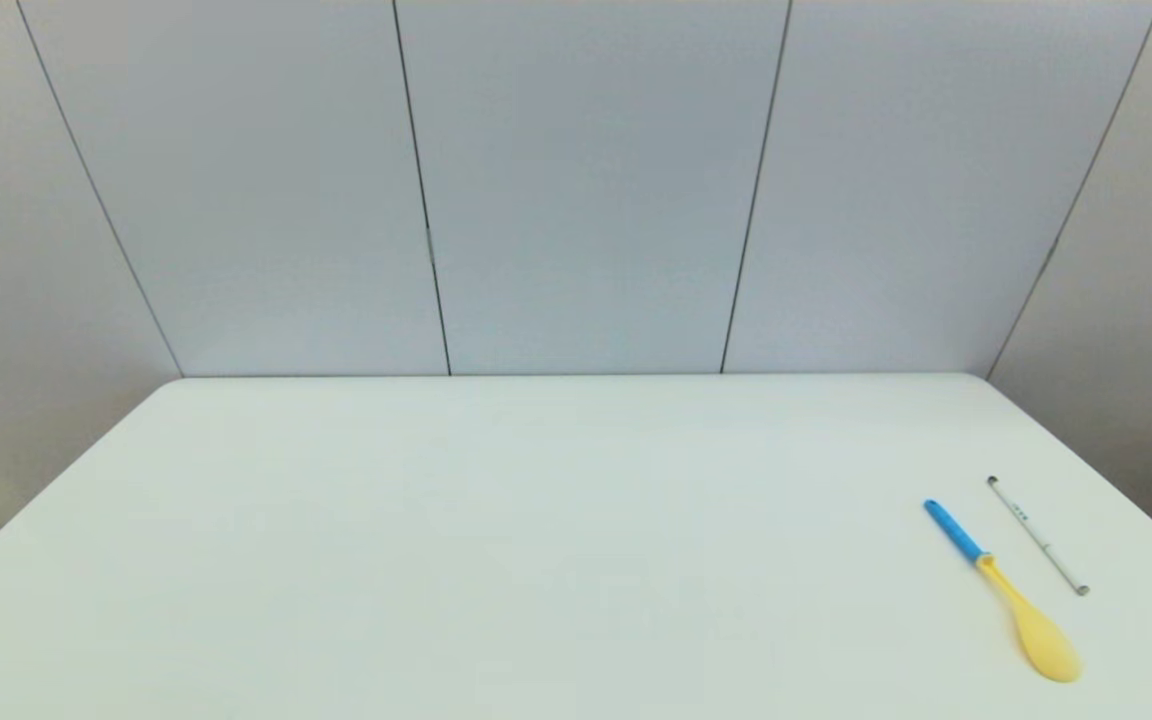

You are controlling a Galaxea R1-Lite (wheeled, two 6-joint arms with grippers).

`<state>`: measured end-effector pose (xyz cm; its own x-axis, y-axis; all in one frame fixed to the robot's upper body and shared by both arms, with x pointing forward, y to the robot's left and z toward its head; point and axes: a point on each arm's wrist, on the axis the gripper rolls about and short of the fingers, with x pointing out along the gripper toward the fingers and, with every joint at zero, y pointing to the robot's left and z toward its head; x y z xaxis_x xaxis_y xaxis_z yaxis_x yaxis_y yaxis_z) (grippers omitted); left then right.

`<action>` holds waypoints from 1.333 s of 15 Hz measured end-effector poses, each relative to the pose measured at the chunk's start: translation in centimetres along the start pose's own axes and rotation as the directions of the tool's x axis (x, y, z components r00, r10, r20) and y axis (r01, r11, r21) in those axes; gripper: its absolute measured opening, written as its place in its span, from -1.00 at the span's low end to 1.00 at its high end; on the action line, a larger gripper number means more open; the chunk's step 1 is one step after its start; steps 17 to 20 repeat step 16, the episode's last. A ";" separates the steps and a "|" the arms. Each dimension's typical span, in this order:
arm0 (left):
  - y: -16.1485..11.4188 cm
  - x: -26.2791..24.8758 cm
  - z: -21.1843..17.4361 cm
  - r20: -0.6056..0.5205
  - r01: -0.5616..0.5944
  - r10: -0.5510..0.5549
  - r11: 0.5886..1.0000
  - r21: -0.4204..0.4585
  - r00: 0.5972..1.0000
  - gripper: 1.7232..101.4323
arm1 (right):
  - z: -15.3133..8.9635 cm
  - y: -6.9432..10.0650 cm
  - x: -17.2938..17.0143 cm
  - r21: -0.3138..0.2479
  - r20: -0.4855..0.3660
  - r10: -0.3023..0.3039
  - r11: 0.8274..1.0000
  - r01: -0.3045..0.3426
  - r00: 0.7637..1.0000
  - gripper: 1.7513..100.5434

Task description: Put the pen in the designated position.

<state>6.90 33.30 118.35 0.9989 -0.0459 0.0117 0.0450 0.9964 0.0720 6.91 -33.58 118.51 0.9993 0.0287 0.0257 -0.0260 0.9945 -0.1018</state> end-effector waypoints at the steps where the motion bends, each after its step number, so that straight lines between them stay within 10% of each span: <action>1: 0.0 0.0 0.0 0.000 0.000 0.000 1.000 0.000 1.000 0.93 | 0.0 0.0 0.0 0.000 0.001 0.001 1.000 -0.001 1.000 0.93; 20: 0.0 0.0 0.0 0.000 0.000 0.000 1.000 0.000 1.000 0.93 | 0.0 0.0 0.0 0.002 0.003 0.000 1.000 0.000 1.000 0.93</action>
